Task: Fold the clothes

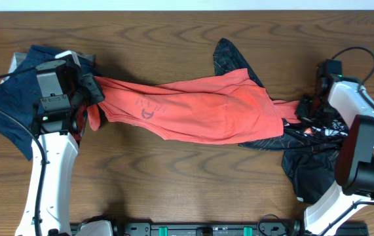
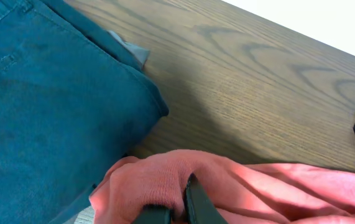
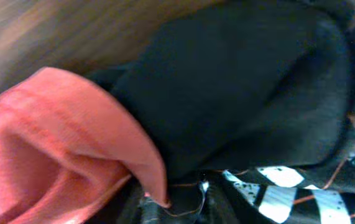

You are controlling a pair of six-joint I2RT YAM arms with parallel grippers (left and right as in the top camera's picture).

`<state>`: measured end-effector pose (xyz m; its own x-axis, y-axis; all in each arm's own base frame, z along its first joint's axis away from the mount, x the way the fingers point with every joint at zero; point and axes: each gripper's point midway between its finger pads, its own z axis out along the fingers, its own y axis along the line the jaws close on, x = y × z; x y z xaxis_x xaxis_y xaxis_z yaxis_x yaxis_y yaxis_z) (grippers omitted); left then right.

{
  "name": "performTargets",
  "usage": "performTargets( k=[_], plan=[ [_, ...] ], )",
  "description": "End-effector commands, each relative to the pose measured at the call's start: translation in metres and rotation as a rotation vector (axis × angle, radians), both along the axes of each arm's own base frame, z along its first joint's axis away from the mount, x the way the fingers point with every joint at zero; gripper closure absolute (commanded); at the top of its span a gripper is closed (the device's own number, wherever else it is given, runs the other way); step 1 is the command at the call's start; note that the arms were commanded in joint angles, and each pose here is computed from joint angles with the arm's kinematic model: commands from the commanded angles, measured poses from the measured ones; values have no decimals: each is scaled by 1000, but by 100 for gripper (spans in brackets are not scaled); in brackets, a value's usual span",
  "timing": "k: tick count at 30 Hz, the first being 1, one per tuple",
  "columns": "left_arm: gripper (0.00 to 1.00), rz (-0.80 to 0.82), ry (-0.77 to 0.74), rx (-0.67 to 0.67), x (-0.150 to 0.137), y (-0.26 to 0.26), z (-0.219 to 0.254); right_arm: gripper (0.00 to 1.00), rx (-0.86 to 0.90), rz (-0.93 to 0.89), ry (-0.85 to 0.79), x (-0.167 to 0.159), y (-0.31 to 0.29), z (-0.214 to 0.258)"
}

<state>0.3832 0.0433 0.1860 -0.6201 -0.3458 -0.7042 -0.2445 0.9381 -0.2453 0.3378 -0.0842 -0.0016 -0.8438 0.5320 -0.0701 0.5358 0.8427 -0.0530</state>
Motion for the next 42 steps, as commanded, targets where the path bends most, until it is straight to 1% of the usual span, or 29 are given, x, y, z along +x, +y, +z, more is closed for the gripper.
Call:
performTargets(
  k=[1, 4, 6, 9, 11, 13, 15, 17, 20, 23, 27, 29, 30, 32, 34, 35, 36, 40, 42],
  plan=[
    [94, 6, -53, 25, 4, 4, 22, 58, -78, -118, 113, -37, -46, -23],
    [94, 6, -53, 25, 4, 4, 22, 54, -48, -141, 112, -43, -58, -23],
    [94, 9, -55, 28, 4, 5, 22, 53, -16, -136, 105, -45, -60, -24],
    [94, 77, -47, 84, 3, 20, 23, 51, 49, -100, 70, -41, -60, -25],
    [94, 141, -42, 137, 1, 34, 24, 51, 76, -108, 55, -40, -61, -25],
    [94, 185, -46, 169, 0, 43, 26, 43, 104, -119, 36, -38, -60, -25],
    [94, 196, -51, 177, 0, 46, 28, 39, 120, -105, 20, -36, -59, -25],
    [94, 211, -53, 188, -1, 49, 29, 29, 143, -80, 3, -32, -56, -25],
    [94, 279, -53, 206, -4, 60, 30, 29, 187, -31, -18, -28, -48, -24],
    [94, 288, -57, 202, -4, 60, 31, 29, 220, -7, -37, -25, -42, -23],
    [94, 312, -60, 195, -5, 62, 31, 30, 220, -7, -40, -24, -43, -23],
    [94, 300, -63, 169, -3, 58, 30, 34, 216, -7, -48, -22, -44, -23],
    [94, 271, -62, 146, -2, 52, 29, 37, 212, -6, -58, -20, -45, -23],
    [94, 212, -55, 97, 0, 39, 25, 51, 199, -13, -85, -13, -47, -23],
    [94, 159, -42, 51, 0, 27, 21, 74, 186, -20, -115, -5, -50, -22],
    [94, 135, -34, 32, 0, 22, 19, 90, 179, -23, -126, -2, -52, -22],
    [94, 122, -24, 20, -2, 19, 17, 99, 168, -40, -132, -1, -55, -22],
    [94, 110, 31, 3, -10, 14, 7, 99, 57, -271, -114, -12, -96, -17],
    [94, 109, 60, 0, -15, 14, 1, 99, 40, -347, -133, -15, -116, -6]
  ],
)
